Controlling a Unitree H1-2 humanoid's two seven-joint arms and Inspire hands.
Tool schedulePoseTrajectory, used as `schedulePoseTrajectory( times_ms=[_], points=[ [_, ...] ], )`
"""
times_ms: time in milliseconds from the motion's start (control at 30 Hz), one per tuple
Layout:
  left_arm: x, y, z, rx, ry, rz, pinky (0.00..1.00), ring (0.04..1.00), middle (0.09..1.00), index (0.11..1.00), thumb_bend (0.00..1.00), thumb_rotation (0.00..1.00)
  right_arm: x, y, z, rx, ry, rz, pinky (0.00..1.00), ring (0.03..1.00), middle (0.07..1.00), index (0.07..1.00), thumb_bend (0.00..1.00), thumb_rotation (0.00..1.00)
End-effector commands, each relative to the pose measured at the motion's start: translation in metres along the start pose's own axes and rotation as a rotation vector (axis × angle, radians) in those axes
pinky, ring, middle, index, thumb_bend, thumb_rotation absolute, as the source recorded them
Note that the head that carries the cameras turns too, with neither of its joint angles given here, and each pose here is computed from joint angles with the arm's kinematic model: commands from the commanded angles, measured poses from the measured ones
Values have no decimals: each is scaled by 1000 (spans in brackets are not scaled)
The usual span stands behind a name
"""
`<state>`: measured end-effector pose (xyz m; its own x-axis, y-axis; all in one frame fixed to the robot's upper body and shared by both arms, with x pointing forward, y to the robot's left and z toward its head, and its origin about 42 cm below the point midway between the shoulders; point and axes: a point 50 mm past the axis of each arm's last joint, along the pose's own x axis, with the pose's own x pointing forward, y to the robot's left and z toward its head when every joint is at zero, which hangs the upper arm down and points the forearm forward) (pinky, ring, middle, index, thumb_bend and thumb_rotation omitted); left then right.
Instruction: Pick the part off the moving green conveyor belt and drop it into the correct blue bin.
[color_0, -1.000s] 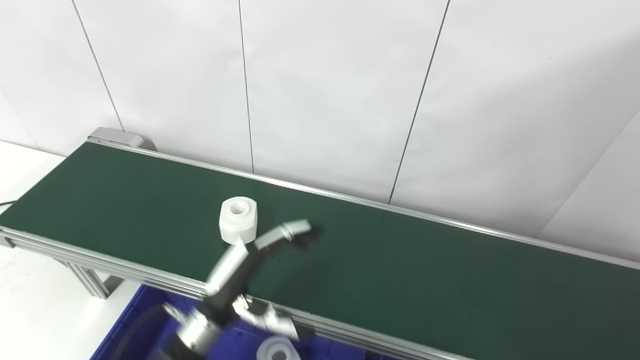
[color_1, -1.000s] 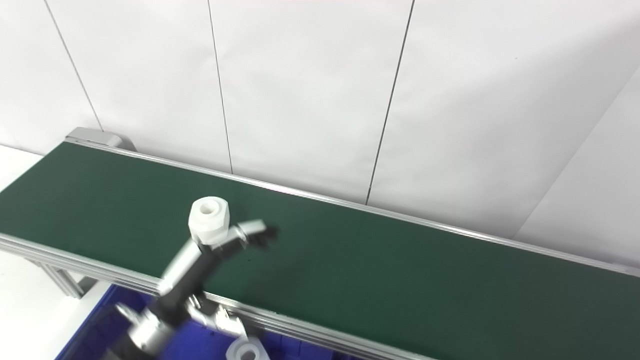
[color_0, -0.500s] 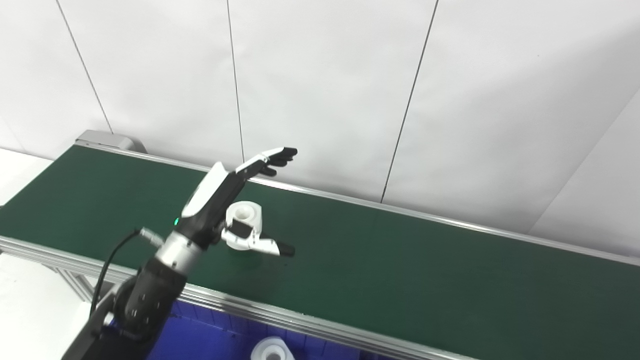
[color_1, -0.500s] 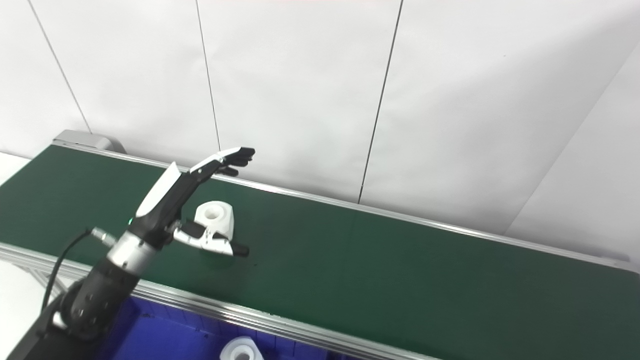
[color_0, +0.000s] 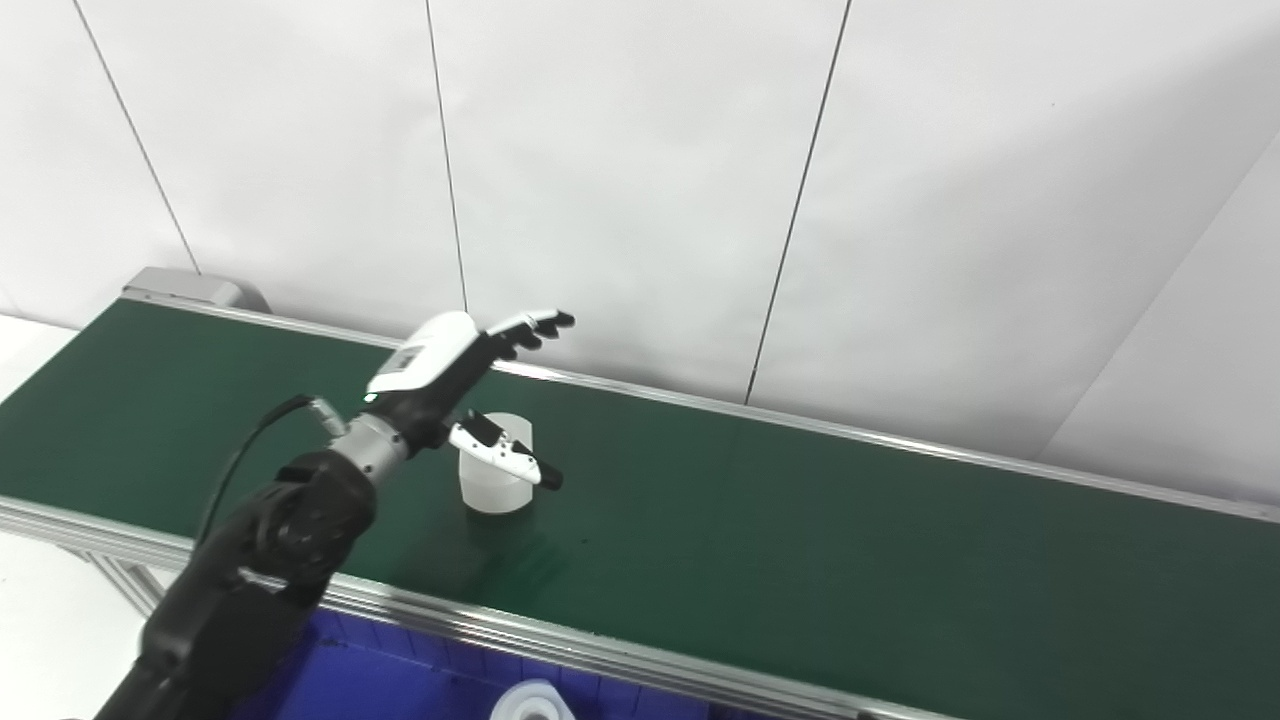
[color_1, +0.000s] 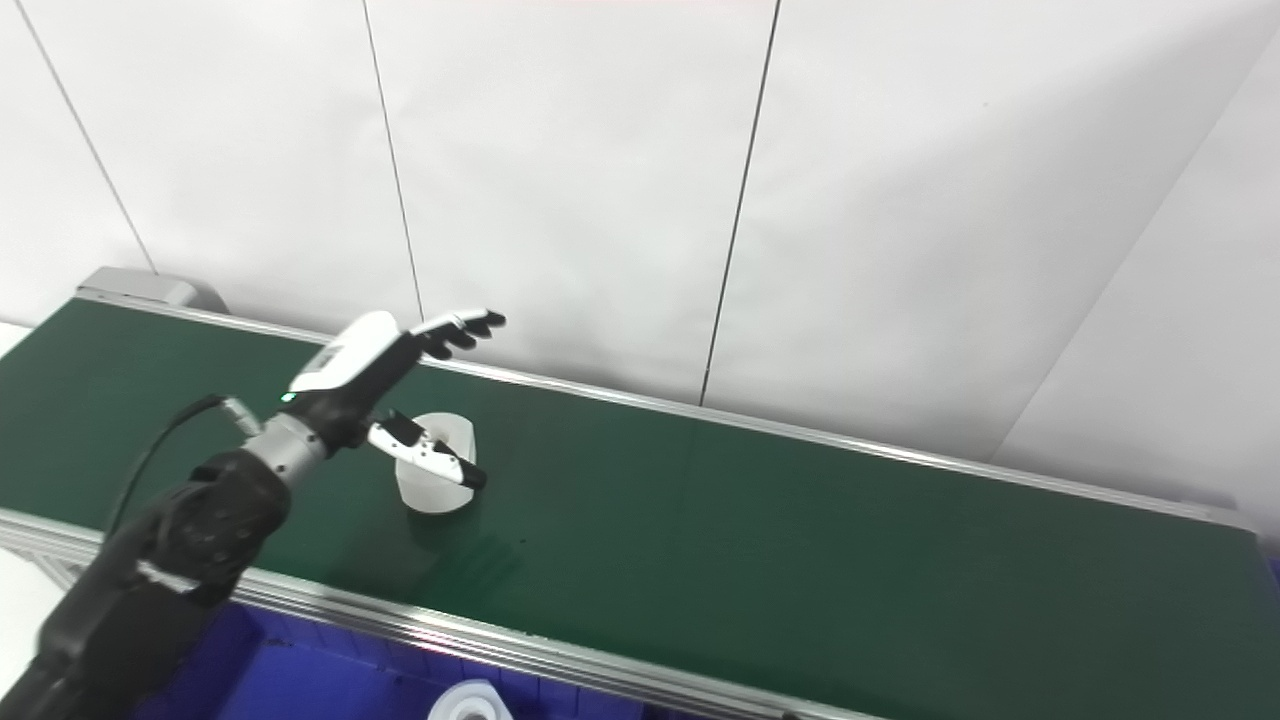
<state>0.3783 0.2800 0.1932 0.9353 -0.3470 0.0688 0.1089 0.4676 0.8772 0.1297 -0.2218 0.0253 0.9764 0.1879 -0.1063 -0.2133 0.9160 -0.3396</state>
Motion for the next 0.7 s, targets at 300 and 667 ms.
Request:
schedulePoseTrajectory(
  times_ms=[300,667],
  points=[
    [40,-9,10,204,53,-68,789,848,888,879,929,367,-2,-6,13,-1,-75,-21,795,842,877,934,906,286],
    [56,-34,4,299,128,-187,888,926,960,898,912,375,-5,-6,14,-4,-88,-29,773,838,880,932,904,289]
  ],
)
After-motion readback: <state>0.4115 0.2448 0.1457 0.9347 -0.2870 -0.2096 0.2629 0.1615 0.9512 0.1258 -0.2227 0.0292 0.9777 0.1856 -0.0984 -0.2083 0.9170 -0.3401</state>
